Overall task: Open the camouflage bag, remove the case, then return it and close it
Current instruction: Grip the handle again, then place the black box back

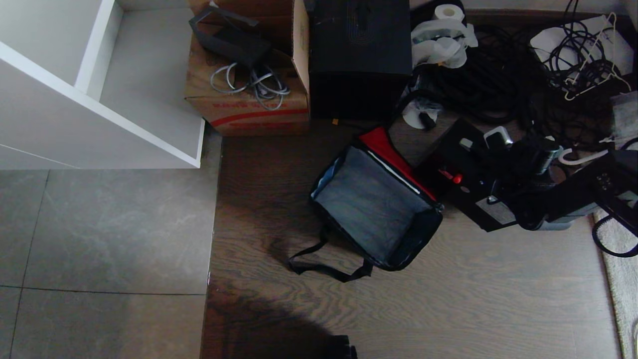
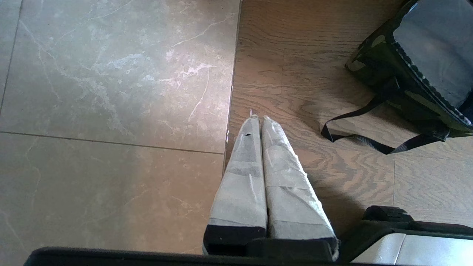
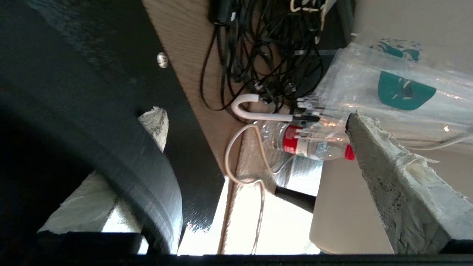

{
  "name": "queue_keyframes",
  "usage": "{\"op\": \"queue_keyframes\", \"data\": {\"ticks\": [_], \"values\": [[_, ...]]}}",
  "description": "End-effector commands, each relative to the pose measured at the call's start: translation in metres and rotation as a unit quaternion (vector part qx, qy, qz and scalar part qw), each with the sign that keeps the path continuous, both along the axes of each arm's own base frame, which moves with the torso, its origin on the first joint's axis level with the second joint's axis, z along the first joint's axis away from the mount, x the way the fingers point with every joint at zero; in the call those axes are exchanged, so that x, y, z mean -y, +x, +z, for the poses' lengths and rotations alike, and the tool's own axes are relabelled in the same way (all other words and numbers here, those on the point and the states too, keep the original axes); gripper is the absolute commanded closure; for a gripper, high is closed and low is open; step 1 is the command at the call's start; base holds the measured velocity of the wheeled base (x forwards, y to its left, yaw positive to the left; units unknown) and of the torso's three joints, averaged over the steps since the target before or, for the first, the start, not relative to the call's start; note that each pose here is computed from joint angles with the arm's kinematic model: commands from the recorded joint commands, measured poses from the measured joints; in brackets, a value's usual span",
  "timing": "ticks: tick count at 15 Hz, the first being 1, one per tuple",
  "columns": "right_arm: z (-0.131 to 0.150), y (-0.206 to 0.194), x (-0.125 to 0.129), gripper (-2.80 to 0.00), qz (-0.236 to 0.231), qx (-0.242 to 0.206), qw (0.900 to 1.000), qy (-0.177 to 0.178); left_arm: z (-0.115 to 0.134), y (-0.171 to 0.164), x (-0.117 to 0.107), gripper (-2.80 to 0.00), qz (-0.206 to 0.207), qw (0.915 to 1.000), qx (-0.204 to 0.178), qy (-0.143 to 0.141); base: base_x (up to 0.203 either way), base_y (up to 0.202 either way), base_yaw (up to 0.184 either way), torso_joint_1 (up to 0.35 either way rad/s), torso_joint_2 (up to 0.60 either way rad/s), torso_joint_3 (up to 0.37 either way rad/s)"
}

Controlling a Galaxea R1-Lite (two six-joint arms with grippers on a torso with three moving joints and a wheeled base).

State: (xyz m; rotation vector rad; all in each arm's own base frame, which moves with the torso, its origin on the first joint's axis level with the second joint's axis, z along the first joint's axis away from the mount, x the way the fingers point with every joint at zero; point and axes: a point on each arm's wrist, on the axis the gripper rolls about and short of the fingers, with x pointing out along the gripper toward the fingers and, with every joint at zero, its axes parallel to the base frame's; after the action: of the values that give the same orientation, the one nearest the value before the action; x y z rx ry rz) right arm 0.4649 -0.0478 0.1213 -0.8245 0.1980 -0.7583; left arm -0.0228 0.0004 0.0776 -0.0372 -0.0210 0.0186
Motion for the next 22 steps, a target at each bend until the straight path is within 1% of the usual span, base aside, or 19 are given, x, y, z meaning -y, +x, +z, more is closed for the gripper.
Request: {"op": "queue_keyframes", "data": {"ticks": [1, 3, 4, 6, 8, 11, 16, 20, 22], "values": [[-0.01, 0.003, 0.006, -2.8, -0.004, -0.008, 1.0, -0.001, -0.003, 0.001, 0.0, 0.0, 0.0, 1.0, -0.005, -0.001, 0.0, 0.0, 0.0, 0.0, 0.0, 0.0], [-0.011, 0.001, 0.004, -2.8, 0.001, -0.016, 1.0, -0.001, -0.003, 0.001, 0.0, 0.0, 0.0, 1.0, -0.005, -0.001, 0.0, 0.0, 0.0, 0.0, 0.0, 0.0], [-0.011, -0.001, 0.003, 0.0, 0.003, -0.016, 1.0, -0.001, -0.003, 0.001, 0.0, 0.0, 0.0, 1.0, -0.005, -0.001, 0.0, 0.0, 0.0, 0.0, 0.0, 0.0], [-0.012, -0.002, -0.004, 0.0, 0.009, -0.017, 1.0, 0.001, -0.003, 0.001, 0.0, 0.0, 0.0, 1.0, -0.005, 0.0, 0.0, 0.0, 0.0, 0.0, 0.0, 0.0], [-0.014, -0.005, -0.007, 0.0, 0.012, -0.025, 1.0, 0.001, -0.003, 0.001, 0.0, 0.0, 0.0, 1.0, -0.005, -0.001, 0.0, 0.0, 0.0, 0.0, 0.0, 0.0], [-0.013, -0.008, -0.012, 0.0, 0.014, -0.023, 1.0, 0.002, -0.003, 0.001, 0.0, 0.0, 0.0, 1.0, -0.005, -0.001, 0.0, 0.0, 0.0, 0.0, 0.0, 0.0], [0.0, -0.013, -0.016, 0.0, 0.018, -0.012, 1.0, 0.001, -0.003, 0.001, 0.0, 0.0, 0.0, 1.0, -0.005, 0.0, 0.0, 0.0, 0.0, 0.0, 0.0, 0.0], [0.028, -0.02, -0.024, 0.0, 0.028, 0.012, 1.0, -0.004, -0.003, 0.001, 0.0, 0.0, 0.0, 1.0, -0.005, -0.001, 0.0, 0.0, 0.0, 0.0, 0.0, 0.0], [0.047, -0.028, -0.027, 0.0, 0.03, 0.021, 0.999, -0.006, -0.003, 0.001, 0.0, 0.0, 0.0, 1.0, -0.005, -0.001, 0.0, 0.0, 0.0, 0.0, 0.0, 0.0]]}}
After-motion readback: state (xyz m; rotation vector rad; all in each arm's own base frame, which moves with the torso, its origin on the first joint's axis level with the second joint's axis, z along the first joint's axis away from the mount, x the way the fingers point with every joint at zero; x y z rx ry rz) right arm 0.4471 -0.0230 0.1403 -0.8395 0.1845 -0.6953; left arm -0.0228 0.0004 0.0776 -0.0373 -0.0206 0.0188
